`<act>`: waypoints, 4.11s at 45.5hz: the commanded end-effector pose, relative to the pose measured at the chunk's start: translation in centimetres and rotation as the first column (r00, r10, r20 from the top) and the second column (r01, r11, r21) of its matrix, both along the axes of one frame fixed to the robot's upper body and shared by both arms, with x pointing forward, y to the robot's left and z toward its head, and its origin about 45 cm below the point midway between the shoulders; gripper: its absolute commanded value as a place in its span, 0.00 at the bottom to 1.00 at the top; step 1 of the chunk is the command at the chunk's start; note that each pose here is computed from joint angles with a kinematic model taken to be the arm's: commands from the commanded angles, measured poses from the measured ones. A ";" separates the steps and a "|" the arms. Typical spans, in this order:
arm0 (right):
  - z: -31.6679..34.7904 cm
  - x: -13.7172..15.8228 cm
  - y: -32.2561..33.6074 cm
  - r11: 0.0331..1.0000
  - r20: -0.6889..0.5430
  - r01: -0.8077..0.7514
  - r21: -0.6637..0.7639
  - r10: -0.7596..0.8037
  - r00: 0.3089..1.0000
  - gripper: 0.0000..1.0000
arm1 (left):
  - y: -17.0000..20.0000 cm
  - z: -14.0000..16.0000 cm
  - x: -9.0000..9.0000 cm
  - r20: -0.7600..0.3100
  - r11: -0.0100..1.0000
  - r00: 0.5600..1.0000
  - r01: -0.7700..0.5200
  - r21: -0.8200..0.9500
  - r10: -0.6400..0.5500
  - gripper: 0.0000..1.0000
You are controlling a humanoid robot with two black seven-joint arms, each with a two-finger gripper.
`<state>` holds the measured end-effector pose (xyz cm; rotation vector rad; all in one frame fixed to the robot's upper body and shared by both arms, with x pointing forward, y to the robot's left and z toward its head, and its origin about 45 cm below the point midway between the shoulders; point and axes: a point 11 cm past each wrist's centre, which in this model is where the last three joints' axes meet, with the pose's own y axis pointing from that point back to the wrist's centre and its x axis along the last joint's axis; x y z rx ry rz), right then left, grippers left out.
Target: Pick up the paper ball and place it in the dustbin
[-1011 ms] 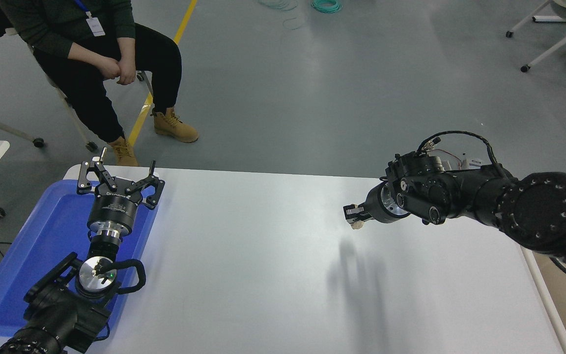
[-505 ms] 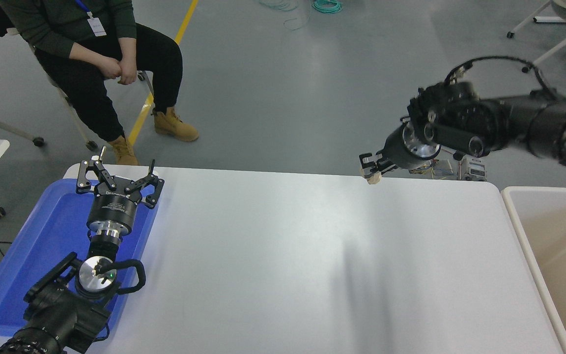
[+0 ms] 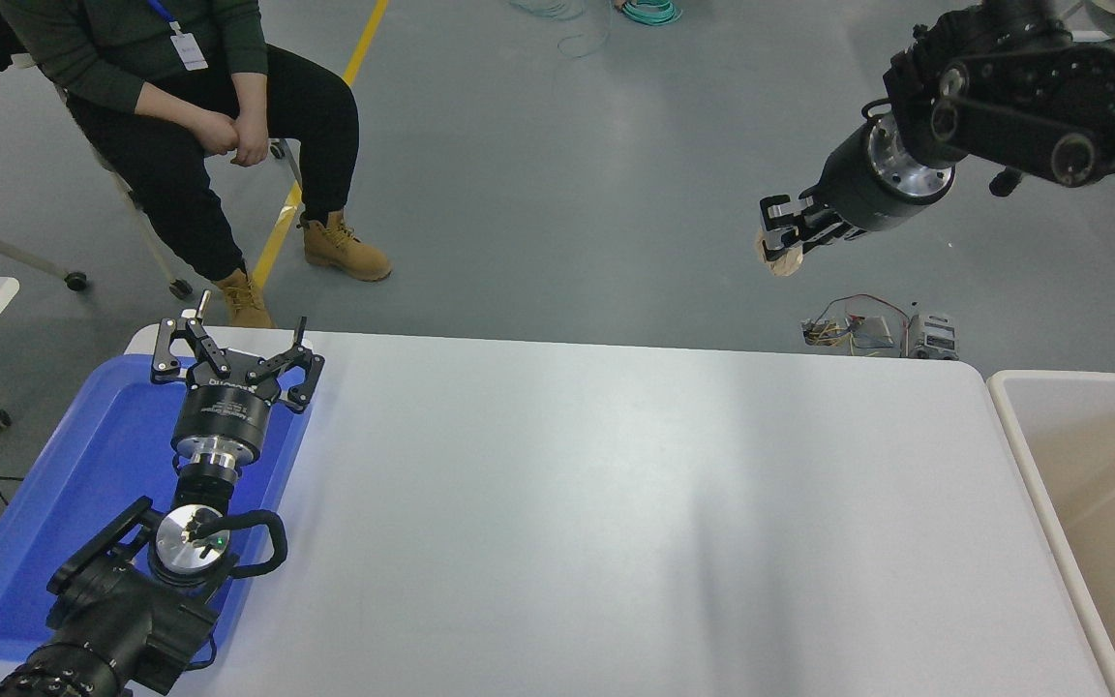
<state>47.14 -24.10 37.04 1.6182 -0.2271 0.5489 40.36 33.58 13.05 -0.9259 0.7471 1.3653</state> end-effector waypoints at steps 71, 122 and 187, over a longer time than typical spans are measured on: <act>-13.1 -8.9 -37.1 0.728 0.437 0.565 -0.388 -0.395 0.808 0.00 | 0.0 0.0 0.0 -0.001 1.000 1.000 0.001 0.001 -0.001 1.00; -29.6 -20.6 -35.6 0.719 0.372 0.639 -0.273 -0.534 0.759 0.00 | -0.1 0.0 0.0 0.001 1.000 1.000 0.001 -0.002 -0.001 1.00; -26.6 -15.5 -34.2 0.693 0.478 0.719 -0.053 -0.615 0.627 1.00 | 0.0 0.0 0.0 0.001 1.000 1.000 0.001 0.000 -0.001 1.00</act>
